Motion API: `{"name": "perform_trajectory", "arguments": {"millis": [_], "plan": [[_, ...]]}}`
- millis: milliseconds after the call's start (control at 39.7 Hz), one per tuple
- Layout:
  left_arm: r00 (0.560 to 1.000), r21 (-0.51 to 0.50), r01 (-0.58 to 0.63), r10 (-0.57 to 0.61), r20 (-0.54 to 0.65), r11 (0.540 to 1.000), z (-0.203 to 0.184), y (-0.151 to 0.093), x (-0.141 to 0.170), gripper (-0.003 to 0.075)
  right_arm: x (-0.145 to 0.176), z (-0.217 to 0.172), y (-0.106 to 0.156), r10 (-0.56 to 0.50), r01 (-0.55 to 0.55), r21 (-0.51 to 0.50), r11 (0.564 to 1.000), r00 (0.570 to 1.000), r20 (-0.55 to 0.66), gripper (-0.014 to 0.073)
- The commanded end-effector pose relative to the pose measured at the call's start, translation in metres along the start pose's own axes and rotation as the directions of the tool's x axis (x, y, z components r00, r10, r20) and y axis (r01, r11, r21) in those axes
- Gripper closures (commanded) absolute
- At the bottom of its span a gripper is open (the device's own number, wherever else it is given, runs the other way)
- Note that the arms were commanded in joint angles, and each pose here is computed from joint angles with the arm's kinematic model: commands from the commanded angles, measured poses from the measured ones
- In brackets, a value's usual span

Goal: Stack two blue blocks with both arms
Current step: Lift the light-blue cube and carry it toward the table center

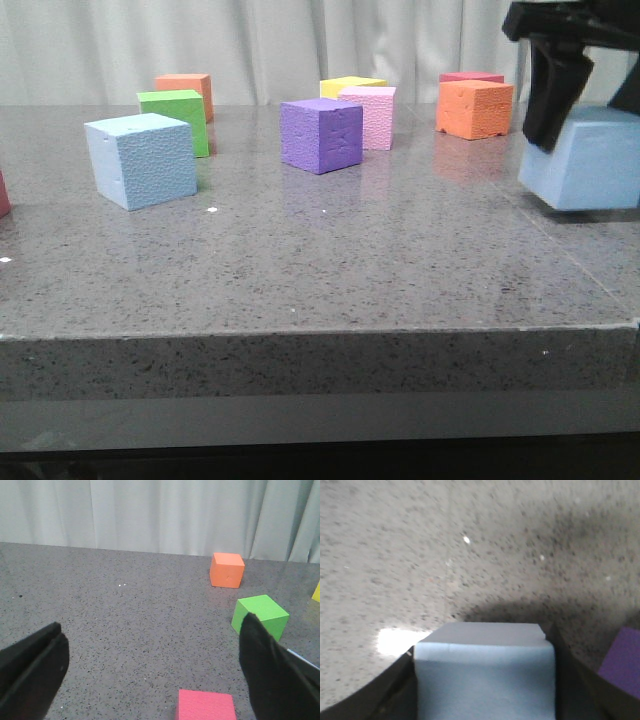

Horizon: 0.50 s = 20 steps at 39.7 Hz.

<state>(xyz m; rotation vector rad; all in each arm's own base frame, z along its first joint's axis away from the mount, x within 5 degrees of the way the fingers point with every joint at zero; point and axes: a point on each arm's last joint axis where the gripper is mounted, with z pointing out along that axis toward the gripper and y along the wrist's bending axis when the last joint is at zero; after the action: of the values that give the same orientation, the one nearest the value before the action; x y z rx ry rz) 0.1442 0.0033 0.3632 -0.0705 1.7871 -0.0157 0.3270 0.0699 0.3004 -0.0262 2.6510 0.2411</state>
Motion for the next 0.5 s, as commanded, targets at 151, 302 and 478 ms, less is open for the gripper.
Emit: {"name": "perform_trajectory", "arguments": {"millis": [151,302,478], "plan": [[0.993,0.010,0.008,-0.009,0.121,1.000,-0.004,-0.001,-0.020,0.0048,-0.017,-0.045,0.063,-0.200,0.225,-0.109,0.968,0.958,0.204,0.0266],[0.993,0.010,0.008,-0.009,0.121,1.000,-0.004,-0.001,-0.020,0.0048,-0.015,-0.044,0.104,-0.282,0.321,-0.165,0.933,0.934,0.220,0.0266],[0.993,0.010,0.008,-0.009,0.121,1.000,-0.004,-0.001,-0.020,0.0048,-0.008,-0.024,0.140,-0.353,0.388,-0.206,0.899,0.917,0.187,0.0265]]}}
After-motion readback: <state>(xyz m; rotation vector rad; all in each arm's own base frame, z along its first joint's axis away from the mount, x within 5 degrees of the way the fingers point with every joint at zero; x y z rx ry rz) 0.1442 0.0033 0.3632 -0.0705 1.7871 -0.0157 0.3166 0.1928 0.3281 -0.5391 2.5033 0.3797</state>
